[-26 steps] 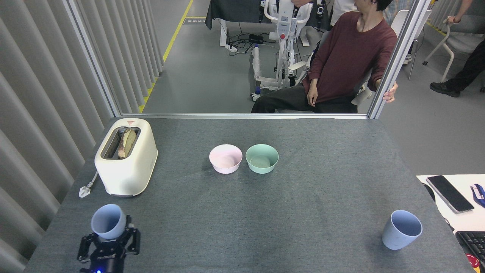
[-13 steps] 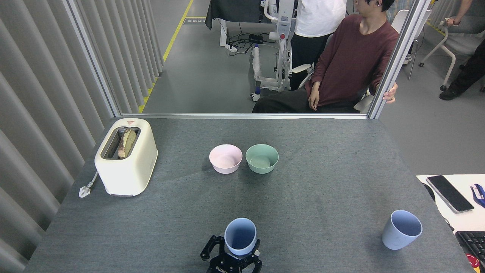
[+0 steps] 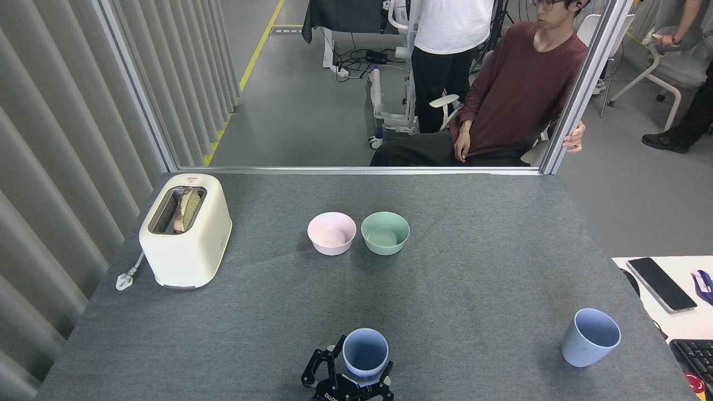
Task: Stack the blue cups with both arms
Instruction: 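Carry the blue cup with the left gripper toward the table center, then set the blue cup down and open the left gripper, withdrawing it, then reach the right gripper to the other blue cup and grasp it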
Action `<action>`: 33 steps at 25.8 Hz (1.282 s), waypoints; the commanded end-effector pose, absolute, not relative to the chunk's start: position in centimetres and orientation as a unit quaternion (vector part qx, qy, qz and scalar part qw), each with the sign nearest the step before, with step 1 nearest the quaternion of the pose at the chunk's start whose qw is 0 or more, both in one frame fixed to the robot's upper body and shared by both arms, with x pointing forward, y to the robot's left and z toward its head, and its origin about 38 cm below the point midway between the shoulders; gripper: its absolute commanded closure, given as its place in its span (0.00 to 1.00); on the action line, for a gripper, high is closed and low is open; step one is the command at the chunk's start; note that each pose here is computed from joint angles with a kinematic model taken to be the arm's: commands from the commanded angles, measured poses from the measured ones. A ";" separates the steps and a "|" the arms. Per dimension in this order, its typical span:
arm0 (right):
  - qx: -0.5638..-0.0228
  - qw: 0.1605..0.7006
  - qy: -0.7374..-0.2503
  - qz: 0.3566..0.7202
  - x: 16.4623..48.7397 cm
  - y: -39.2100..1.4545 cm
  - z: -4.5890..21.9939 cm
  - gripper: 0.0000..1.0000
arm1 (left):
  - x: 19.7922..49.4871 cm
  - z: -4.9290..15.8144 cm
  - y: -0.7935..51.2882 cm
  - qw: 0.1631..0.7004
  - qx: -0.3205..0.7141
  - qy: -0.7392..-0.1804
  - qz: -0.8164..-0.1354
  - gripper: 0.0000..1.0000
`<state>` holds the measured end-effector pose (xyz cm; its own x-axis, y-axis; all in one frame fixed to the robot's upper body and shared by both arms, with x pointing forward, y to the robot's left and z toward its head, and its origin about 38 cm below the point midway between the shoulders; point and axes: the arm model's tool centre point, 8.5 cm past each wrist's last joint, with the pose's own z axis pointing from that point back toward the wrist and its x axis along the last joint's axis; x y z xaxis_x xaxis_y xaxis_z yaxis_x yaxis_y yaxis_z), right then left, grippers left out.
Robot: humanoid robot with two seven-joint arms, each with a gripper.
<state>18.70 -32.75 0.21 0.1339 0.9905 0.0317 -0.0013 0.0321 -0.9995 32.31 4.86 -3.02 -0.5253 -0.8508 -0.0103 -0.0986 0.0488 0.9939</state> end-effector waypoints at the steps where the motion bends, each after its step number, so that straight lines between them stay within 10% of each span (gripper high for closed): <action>1: -0.524 0.541 -0.474 0.457 18.8 -32.7 0.3 0.00 | 32.1 -3.0 4.7 0.323 0.365 -0.651 -0.582 0.00; 19: -0.524 0.539 -0.479 0.454 19.3 -32.5 0.4 0.00 | 28.6 -4.4 9.6 0.333 0.383 -0.640 -0.577 0.00; 33: -0.535 0.571 -0.437 0.443 26.3 -37.8 -2.1 0.00 | 31.3 -1.7 34.3 0.496 0.524 -0.553 -0.417 0.00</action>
